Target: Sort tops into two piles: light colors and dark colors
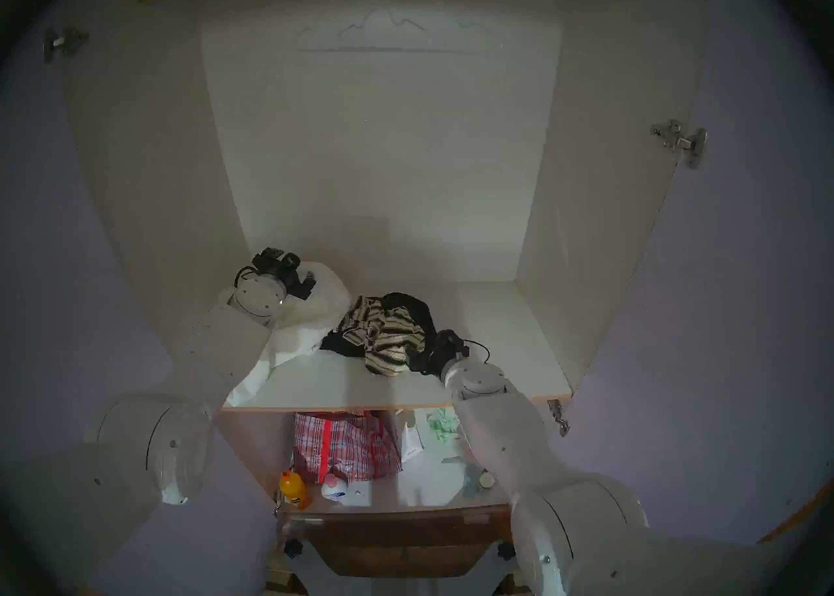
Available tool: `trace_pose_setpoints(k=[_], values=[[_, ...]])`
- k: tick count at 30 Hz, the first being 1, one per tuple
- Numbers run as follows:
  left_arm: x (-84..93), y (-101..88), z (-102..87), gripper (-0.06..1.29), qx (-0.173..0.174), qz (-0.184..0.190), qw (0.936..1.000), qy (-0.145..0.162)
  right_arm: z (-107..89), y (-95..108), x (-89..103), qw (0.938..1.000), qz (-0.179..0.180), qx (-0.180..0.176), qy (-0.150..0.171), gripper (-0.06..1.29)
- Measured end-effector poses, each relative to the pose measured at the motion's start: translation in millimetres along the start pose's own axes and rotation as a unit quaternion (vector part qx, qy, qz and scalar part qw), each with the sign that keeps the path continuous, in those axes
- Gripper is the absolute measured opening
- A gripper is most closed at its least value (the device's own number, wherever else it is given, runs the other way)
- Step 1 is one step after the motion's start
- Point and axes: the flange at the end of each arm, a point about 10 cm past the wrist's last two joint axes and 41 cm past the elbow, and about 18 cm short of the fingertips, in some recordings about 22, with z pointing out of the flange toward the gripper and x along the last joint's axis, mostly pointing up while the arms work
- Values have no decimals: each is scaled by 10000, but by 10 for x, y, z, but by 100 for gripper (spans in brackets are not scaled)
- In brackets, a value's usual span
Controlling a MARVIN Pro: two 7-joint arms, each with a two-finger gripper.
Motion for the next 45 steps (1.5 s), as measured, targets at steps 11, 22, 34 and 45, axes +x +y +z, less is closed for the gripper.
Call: trace_pose_setpoints(k=[11,22,34,45], values=[[4,0,-15,124,-10,-3,10000,-27,293,-184,237,9992,-191,-57,-333,124],[5,3,-21,124,-19,-4,10000,-36,402,-248,430,9978,-327,-375,-447,124],[1,6,-23,124,-23,-5,10000,-37,380,-358,216,9961,-74,-471,-741,124],[-10,14,-24,124,-32,-6,10000,-49,382,-395,161,9902,554,-766,-1028,124]])
